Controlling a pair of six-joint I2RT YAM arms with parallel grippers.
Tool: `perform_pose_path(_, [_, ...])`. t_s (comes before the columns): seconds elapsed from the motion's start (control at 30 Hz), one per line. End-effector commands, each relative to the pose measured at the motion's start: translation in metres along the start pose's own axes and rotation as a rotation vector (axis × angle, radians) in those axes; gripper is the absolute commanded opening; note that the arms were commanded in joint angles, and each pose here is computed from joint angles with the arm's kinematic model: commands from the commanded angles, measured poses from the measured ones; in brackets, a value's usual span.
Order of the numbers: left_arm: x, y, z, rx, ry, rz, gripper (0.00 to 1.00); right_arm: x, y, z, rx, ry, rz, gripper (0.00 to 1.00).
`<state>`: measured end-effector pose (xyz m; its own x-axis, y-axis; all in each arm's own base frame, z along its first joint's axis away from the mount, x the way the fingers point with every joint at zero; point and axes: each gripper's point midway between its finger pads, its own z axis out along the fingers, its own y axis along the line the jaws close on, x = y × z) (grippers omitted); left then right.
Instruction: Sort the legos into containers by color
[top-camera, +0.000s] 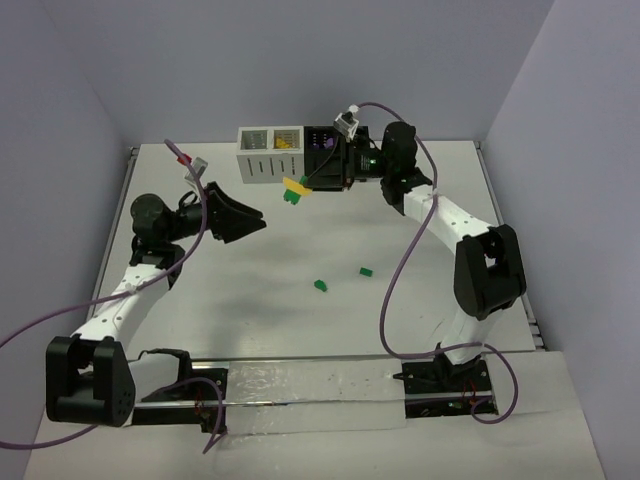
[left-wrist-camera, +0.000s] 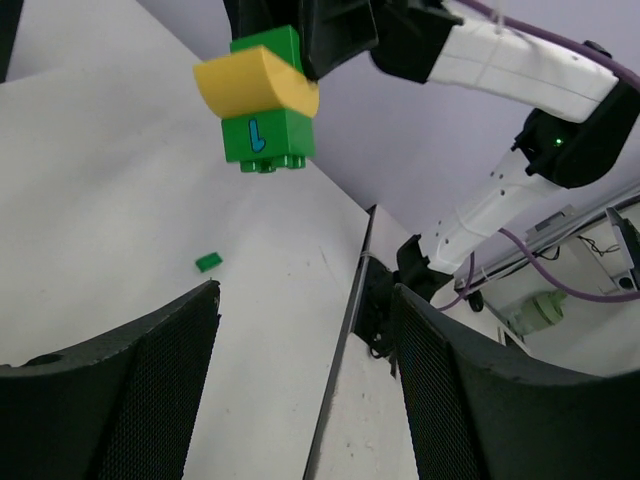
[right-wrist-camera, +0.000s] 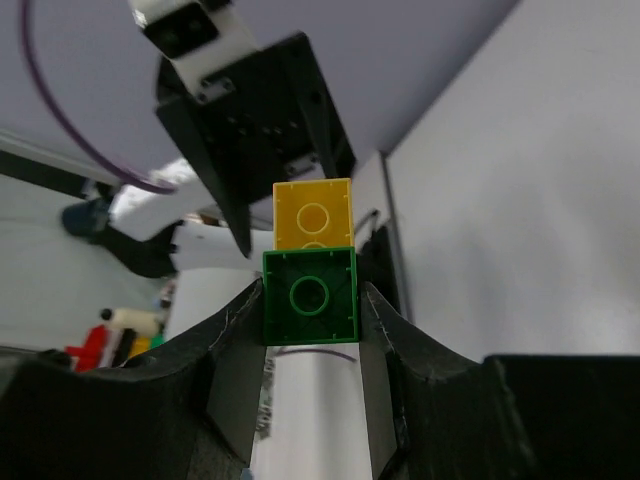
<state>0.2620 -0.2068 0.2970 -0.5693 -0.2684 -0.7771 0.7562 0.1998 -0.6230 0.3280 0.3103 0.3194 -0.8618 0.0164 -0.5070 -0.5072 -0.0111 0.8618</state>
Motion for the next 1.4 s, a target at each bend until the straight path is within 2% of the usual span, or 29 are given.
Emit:
perform_pose_path(0.0, [-0.026, -0.020, 0.009, 0.051, -0.066, 0.063, 0.75, 0.000, 0.060, -0.006, -0.177, 0.006, -0.043, 0.00])
perform_pose_path(0.23, [-0.042, -0.018, 0.023, 0.045, -0.085, 0.042, 0.75, 0.006, 0.065, -0.003, -0.172, 0.013, -0.057, 0.00])
perform_pose_path(0.8, [-0.048, -0.030, 0.050, 0.110, -0.053, 0.009, 0.78, 0.017, 0.056, 0.006, -0.130, 0.032, -0.082, 0.00])
perform_pose_path(1.0, [-0.046, -0.025, 0.057, 0.106, -0.044, -0.013, 0.75, 0.020, 0.058, 0.008, -0.129, 0.041, -0.090, 0.00])
perform_pose_path(1.07, [-0.044, -0.025, 0.060, 0.108, -0.032, -0.010, 0.69, 0.020, 0.058, 0.009, -0.127, 0.042, -0.090, 0.00])
perform_pose_path(1.1, [-0.043, -0.024, 0.060, 0.106, -0.029, -0.011, 0.64, 0.020, 0.057, 0.009, -0.126, 0.043, -0.087, 0.00])
perform_pose_path(1.13, [-0.042, -0.025, 0.061, 0.107, -0.028, -0.011, 0.63, 0.020, 0.057, 0.009, -0.126, 0.043, -0.087, 0.00])
perform_pose_path(1.17, [-0.041, -0.024, 0.060, 0.105, -0.025, -0.013, 0.50, 0.020, 0.058, 0.009, -0.126, 0.041, -0.091, 0.00])
perform_pose_path(1.2, [-0.040, -0.024, 0.060, 0.106, -0.023, -0.009, 0.42, 0.019, 0.058, 0.009, -0.126, 0.041, -0.092, 0.00])
perform_pose_path(1.37, [-0.027, -0.023, 0.055, 0.101, 0.014, -0.001, 0.17, 0.011, 0.057, 0.007, -0.118, 0.021, -0.098, 0.00])
